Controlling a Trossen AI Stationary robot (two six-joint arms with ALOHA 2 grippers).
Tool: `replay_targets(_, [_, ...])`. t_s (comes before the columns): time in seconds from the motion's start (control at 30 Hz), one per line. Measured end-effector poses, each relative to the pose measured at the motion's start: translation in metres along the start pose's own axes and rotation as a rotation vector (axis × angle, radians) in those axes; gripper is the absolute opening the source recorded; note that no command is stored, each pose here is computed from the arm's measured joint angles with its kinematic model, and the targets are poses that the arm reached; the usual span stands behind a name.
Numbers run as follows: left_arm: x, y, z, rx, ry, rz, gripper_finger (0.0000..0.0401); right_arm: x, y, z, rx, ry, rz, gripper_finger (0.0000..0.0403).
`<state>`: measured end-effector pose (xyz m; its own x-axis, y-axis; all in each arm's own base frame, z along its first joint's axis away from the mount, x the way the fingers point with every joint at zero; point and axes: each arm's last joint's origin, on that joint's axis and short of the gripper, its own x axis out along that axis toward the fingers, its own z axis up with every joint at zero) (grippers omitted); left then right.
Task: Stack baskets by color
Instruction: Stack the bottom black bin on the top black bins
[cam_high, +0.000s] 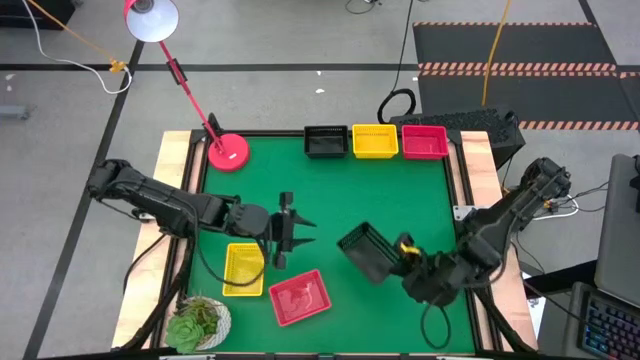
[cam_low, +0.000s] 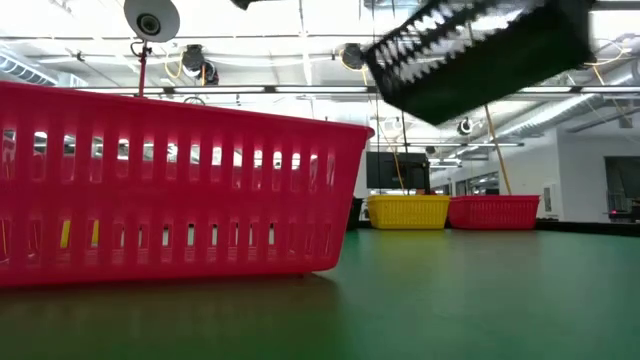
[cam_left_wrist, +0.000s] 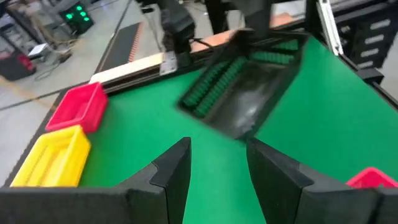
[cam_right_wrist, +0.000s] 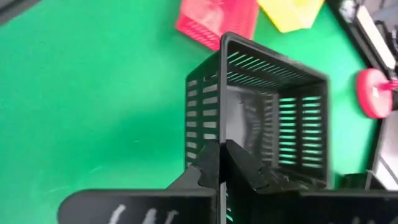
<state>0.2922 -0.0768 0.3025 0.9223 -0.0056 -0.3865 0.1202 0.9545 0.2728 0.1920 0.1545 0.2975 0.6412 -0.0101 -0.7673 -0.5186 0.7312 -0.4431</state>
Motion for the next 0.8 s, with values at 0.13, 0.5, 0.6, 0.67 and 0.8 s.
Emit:
replay_targets(0.13, [0.02,-0.008,0.016,0.06,0.021,-0.026,0.0159,0.002,-0.014,-0.004,0.041,0.013,-0.029,0.0])
replay_targets(0.5, [0.079,-0.026,0.033,0.119,0.144,-0.079,0.0201,0.018,-0.013,-0.015,0.015,0.034,-0.033,0.0])
replay_targets(0.6, [0.092,-0.029,0.031,0.156,0.161,-0.084,0.0236,0.019,-0.012,-0.017,0.011,0.041,-0.032,0.0])
replay_targets(0.67, [0.099,-0.032,0.03,0.184,0.167,-0.102,0.0253,0.019,-0.012,-0.017,0.011,0.04,-0.032,0.0])
replay_targets(0.8, [0.109,-0.032,0.025,0.214,0.182,-0.121,0.0262,0.019,-0.012,-0.017,0.01,0.039,-0.031,0.0001])
